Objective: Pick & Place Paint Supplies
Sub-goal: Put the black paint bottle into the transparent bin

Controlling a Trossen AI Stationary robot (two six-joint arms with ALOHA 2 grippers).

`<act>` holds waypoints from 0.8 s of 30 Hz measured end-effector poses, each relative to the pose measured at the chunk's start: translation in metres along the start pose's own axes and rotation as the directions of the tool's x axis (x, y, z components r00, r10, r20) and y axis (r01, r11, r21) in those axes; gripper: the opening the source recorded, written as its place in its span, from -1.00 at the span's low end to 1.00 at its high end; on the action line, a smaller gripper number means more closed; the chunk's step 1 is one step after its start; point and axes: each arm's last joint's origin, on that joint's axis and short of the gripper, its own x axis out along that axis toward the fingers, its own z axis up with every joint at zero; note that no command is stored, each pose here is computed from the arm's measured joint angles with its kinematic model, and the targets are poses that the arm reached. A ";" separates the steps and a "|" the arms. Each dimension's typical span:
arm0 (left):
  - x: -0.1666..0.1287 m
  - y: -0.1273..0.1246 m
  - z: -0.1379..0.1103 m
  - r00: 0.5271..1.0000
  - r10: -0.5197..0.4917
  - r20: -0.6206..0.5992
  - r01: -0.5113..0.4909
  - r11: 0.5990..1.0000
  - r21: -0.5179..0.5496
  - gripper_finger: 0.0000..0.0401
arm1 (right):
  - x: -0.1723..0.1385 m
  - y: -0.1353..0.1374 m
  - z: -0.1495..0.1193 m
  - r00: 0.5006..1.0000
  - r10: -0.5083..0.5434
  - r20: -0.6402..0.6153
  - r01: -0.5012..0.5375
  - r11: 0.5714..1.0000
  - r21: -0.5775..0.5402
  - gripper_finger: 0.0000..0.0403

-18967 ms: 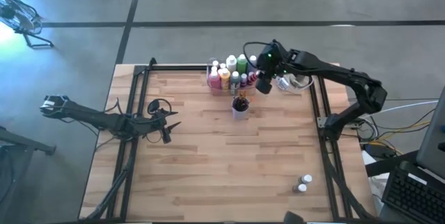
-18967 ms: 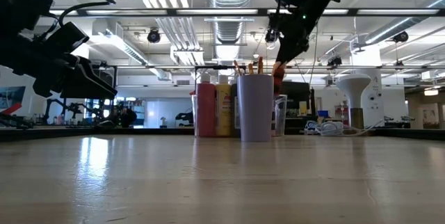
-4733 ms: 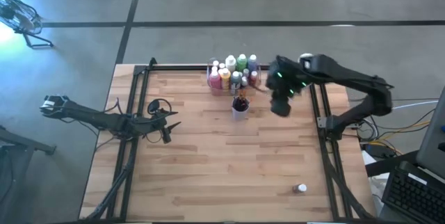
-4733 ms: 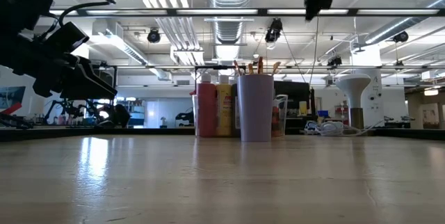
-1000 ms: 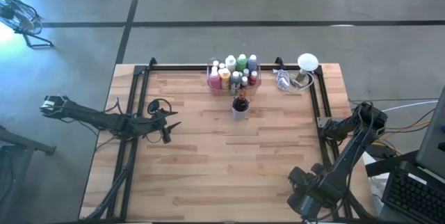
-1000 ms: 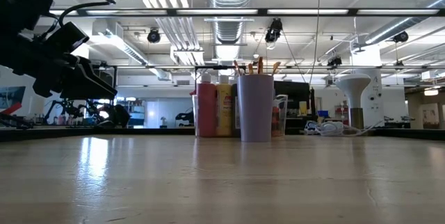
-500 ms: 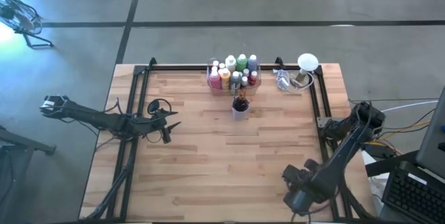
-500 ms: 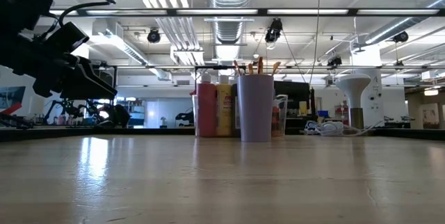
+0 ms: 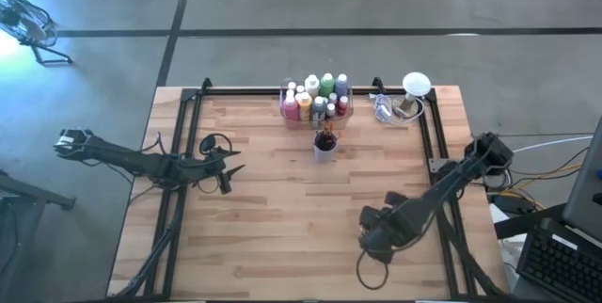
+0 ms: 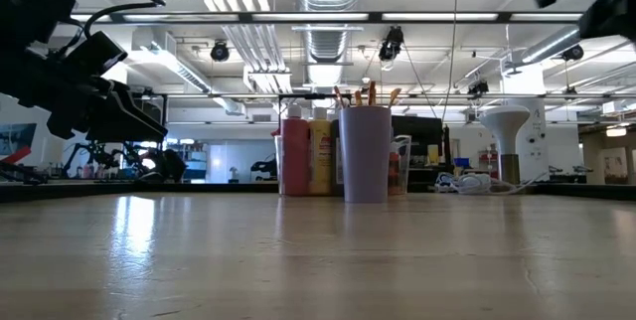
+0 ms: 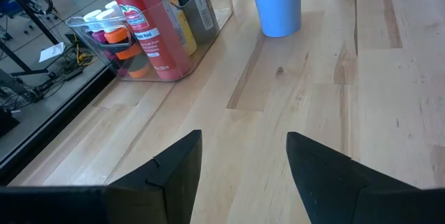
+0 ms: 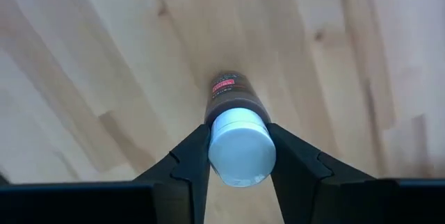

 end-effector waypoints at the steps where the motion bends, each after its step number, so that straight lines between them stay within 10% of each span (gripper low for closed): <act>1: 0.000 0.000 0.000 1.000 0.000 0.000 0.000 1.000 0.000 0.08 | 0.000 -0.002 0.004 1.000 -0.003 0.004 0.003 1.000 -0.011 -0.44; 24: 0.000 0.000 0.000 1.000 0.000 0.000 0.000 1.000 0.000 0.08 | -0.078 -0.122 0.060 0.963 0.014 0.270 0.009 0.997 -0.083 -0.44</act>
